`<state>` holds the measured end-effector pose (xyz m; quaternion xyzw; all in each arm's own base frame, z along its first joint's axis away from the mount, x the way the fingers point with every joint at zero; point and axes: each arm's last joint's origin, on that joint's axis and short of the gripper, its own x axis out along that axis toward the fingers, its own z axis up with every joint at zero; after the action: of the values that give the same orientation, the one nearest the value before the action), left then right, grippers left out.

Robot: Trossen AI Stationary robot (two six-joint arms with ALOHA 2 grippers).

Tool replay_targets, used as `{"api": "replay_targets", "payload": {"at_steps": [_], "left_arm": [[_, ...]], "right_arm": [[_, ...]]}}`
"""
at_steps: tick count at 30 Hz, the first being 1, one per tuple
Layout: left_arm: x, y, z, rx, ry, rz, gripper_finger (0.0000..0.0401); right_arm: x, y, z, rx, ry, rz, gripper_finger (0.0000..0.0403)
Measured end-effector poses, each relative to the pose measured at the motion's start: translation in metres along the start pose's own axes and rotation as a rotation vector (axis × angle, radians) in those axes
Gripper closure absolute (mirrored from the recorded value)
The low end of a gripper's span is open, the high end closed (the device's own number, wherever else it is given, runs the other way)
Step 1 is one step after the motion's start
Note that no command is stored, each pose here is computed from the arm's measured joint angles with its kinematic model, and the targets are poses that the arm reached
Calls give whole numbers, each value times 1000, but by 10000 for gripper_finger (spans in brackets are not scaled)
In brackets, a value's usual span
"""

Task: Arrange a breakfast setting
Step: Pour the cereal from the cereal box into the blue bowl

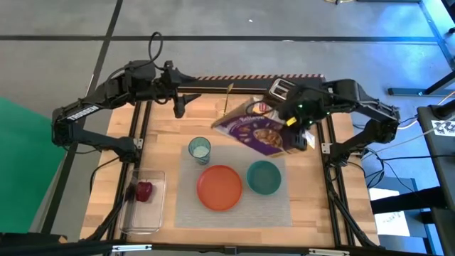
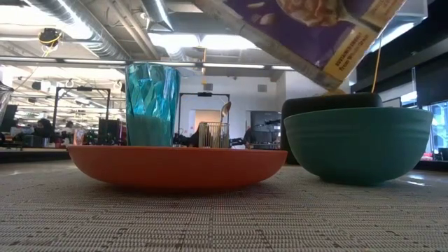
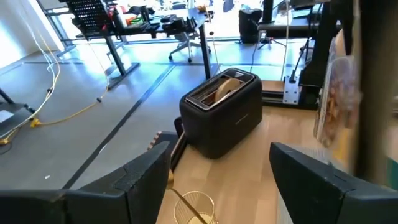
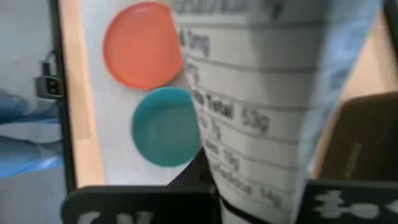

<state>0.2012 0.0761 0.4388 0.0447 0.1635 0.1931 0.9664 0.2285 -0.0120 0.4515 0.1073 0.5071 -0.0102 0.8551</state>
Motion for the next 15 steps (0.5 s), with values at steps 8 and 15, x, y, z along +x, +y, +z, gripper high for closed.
{"api": "replay_targets", "payload": {"at_steps": [8,15], "left_arm": [[0,0,0,-32,-1,-1,135],[0,0,4,-105,-42,0,138]], "right_arm": [[-1,3,0,202,20,80,403],[-16,-4,3,348,13,258,403]]}}
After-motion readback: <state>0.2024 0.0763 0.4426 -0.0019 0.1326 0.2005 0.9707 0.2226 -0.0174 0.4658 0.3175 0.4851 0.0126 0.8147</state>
